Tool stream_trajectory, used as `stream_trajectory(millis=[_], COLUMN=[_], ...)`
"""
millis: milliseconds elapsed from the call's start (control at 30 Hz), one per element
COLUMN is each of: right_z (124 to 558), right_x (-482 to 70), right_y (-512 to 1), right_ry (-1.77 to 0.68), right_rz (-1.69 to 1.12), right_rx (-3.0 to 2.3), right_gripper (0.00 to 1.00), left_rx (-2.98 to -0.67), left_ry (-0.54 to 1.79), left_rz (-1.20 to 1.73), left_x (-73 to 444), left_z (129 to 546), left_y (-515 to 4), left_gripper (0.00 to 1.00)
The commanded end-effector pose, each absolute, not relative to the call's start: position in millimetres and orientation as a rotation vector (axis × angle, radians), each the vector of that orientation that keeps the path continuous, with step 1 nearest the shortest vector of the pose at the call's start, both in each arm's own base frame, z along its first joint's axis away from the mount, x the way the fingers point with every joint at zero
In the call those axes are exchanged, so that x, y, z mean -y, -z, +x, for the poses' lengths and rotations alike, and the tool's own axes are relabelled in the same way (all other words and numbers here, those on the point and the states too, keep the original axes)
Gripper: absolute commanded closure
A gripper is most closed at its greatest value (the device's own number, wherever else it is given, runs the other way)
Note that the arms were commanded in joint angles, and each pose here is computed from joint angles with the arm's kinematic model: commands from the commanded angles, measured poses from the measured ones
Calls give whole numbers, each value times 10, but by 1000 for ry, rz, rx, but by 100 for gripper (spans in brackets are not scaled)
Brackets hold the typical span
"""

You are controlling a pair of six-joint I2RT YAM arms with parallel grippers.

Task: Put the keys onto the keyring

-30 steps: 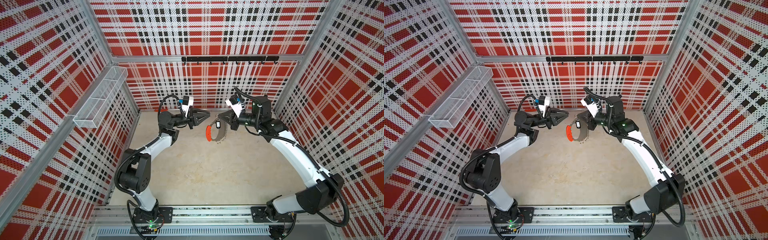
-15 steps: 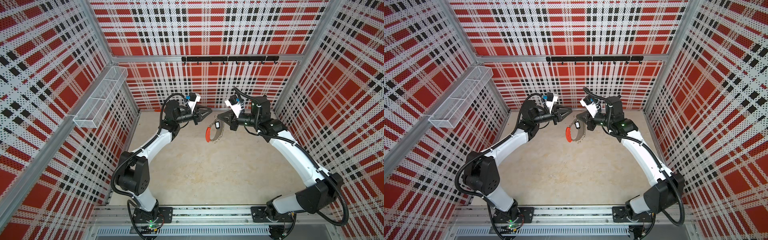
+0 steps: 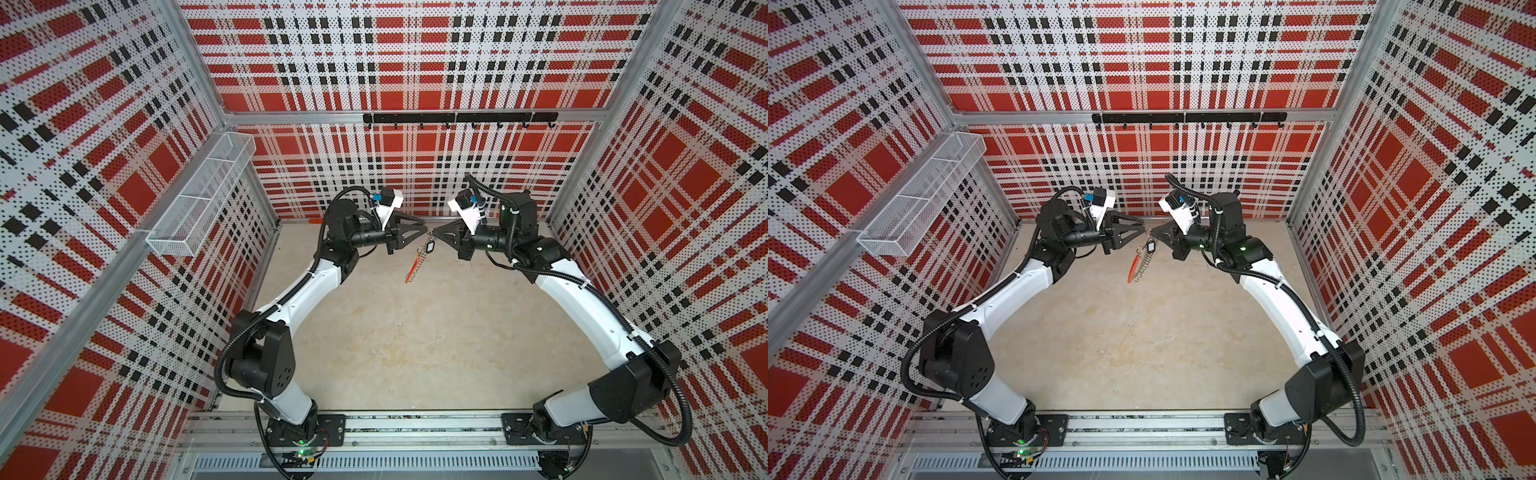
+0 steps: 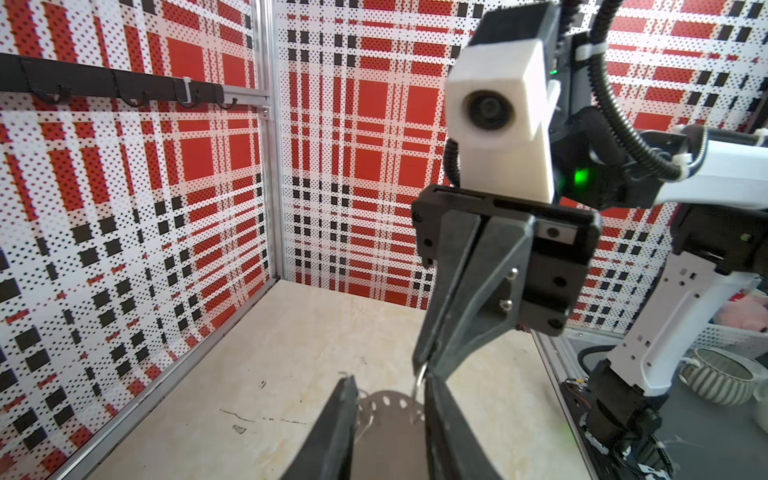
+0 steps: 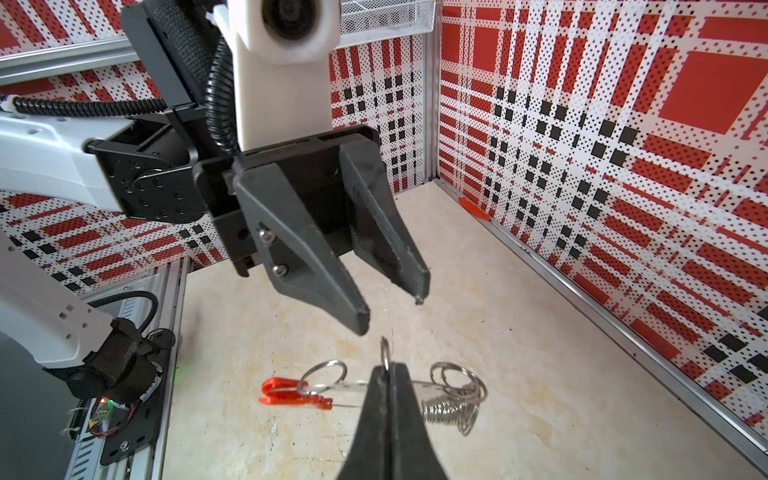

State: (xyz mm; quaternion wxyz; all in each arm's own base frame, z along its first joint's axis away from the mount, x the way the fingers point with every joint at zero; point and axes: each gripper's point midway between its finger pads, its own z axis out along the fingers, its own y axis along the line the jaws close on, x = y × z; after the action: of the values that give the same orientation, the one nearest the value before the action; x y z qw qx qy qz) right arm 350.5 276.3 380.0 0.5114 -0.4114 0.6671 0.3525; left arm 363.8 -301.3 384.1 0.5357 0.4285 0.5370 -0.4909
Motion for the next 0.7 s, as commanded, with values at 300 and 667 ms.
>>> stream_trajectory(millis=[300,667], right_z=[3382,3395], right_x=[-2849,-2830], right_y=[-4042,-4094], right_ry=[-893,-871], right_rz=[-1027,-1017], right_rx=[-1480,-1471], right_gripper=[100,100], left_rx=[-1213,-1228], left_ry=[1218,1257], left_rz=[1088,1095], left_x=[3086,3090], left_z=[3472,3455], left_y=[-4035,-4009], left_gripper=[76,79])
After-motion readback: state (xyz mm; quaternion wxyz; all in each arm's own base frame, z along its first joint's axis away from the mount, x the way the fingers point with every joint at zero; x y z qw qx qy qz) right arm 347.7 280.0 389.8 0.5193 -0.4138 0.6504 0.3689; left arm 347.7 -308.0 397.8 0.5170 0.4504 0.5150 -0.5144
